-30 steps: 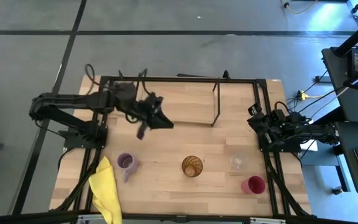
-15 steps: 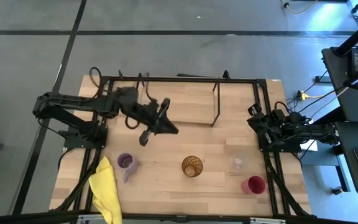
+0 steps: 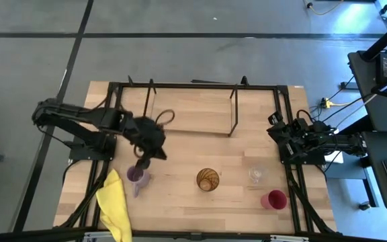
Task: Stack small to large cups/mugs on shelf
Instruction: Put the brown cup on the shelf
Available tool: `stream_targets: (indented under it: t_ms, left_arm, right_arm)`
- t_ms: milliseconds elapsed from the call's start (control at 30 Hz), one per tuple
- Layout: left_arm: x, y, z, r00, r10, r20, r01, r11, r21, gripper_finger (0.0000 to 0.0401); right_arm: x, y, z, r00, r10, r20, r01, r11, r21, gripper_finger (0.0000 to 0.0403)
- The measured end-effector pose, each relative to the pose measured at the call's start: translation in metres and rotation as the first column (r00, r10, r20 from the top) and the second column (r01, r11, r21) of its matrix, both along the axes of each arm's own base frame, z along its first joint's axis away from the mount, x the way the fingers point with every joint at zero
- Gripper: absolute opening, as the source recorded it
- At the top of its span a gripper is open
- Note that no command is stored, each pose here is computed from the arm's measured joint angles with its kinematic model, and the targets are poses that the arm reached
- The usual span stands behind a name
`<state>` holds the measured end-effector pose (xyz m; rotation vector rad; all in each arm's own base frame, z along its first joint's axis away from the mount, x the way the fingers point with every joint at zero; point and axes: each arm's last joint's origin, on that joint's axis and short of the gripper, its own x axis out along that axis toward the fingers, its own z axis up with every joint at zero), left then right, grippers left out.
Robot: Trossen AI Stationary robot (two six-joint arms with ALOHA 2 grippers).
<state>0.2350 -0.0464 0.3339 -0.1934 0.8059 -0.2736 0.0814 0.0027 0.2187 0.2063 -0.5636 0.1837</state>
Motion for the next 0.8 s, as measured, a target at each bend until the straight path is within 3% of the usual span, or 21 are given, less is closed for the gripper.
stream_targets:
  t_ms: [100, 167, 233, 400, 567, 800]
  left_arm:
    - [-0.011, -0.014, 0.002, 0.997, -0.042, -0.068, 0.05, 0.992, 0.113, 0.0024]
    - [-0.012, -0.02, 0.017, 0.998, -0.063, -0.028, 0.066, 0.986, 0.155, 0.0019]
    - [-0.005, -0.022, 0.037, 0.996, -0.079, 0.051, 0.069, 0.982, 0.175, 0.0013]
    - [0.024, -0.024, 0.067, 0.987, -0.111, 0.114, 0.078, 0.962, 0.261, 0.0003]
    - [0.069, -0.022, 0.057, 0.989, -0.147, -0.007, 0.14, 0.931, 0.338, 0.0004]
    - [0.123, -0.002, 0.025, 0.98, -0.013, -0.2, 0.078, 0.944, 0.319, 0.0015]
  right_arm:
    - [0.0, 0.0, 0.0, 1.0, 0.002, -0.001, -0.002, 1.0, 0.003, 0.0059]
    - [0.0, 0.0, 0.0, 1.0, 0.0, 0.0, 0.0, 1.0, 0.0, 0.0059]
    - [0.0, 0.0, 0.0, 1.0, 0.002, -0.001, -0.002, 1.0, 0.003, 0.0059]
    - [0.0, 0.0, 0.0, 1.0, 0.0, -0.002, 0.0, 1.0, 0.001, 0.0059]
    - [0.0, 0.0, -0.001, 1.0, 0.0, -0.008, 0.0, 1.0, 0.0, 0.0059]
    - [0.0, 0.0, -0.001, 1.0, 0.001, -0.008, -0.001, 1.0, 0.001, 0.0059]
